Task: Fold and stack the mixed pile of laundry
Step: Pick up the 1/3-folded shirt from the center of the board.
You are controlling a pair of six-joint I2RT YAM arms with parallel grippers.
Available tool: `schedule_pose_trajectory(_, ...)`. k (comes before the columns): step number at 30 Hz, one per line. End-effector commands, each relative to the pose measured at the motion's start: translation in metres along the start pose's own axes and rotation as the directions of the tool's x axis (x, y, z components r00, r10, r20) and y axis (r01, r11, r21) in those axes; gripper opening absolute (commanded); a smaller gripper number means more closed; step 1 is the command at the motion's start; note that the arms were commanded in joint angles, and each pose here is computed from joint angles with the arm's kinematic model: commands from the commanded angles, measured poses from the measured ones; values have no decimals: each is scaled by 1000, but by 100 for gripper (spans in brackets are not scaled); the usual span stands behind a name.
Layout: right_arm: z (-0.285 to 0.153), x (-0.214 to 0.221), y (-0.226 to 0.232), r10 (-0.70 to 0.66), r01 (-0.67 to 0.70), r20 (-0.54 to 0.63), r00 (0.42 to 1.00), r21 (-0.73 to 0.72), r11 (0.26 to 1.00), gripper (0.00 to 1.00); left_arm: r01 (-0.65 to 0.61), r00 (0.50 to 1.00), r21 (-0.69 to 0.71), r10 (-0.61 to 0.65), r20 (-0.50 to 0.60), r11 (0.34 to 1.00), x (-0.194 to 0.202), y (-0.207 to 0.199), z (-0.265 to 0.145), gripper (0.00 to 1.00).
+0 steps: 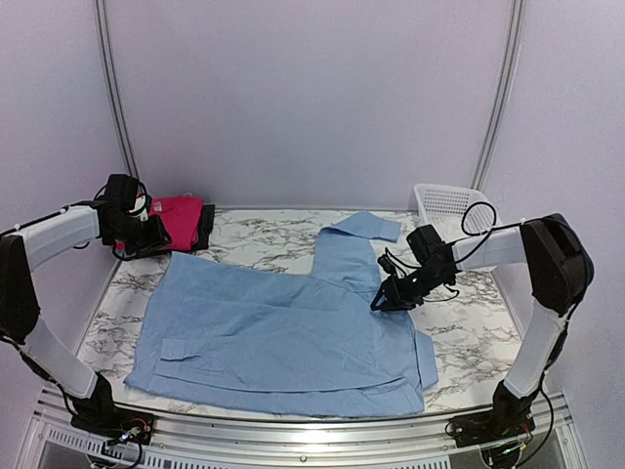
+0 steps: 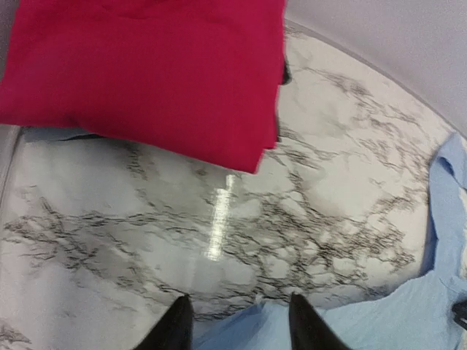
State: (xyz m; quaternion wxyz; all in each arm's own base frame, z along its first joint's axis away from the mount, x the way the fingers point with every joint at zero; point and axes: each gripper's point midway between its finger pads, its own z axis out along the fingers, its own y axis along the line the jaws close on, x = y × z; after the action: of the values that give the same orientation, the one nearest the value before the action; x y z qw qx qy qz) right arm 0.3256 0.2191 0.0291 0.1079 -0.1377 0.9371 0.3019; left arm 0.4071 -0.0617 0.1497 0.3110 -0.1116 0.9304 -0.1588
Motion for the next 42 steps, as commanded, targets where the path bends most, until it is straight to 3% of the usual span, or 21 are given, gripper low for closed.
schedule_pose_trajectory(1,9,42,-49,93,-68,-135,986,180,981,40,-13,999,-493,-7,-39,870,14,91,-18,64)
schedule_pose_trajectory(3,8,38,-47,81,-57,-131,988,173,983,40,-27,999,-523,0,-52,852,17,98,-17,73)
schedule_pose_trajectory(5,5,33,-44,67,-45,-129,989,164,985,40,-34,997,-443,-1,-78,896,22,85,-6,73)
schedule_pose_trajectory(10,-6,23,-41,31,-8,-120,992,187,982,40,-14,990,-224,-18,-141,974,35,52,31,69)
schedule_pose_trajectory(16,-12,16,-35,17,0,-101,995,167,986,40,-13,972,-170,-28,-234,985,45,45,67,63)
schedule_pose_trajectory(24,-50,-64,9,-66,59,99,993,73,996,43,-104,955,-28,92,-281,994,35,20,87,57)
schedule_pose_trajectory(34,-43,-148,-26,26,-52,184,983,140,989,51,-143,937,67,157,-313,987,25,11,94,68)
schedule_pose_trajectory(42,-15,-175,-53,40,-71,167,985,184,980,59,-108,940,128,143,-309,986,12,8,100,66)
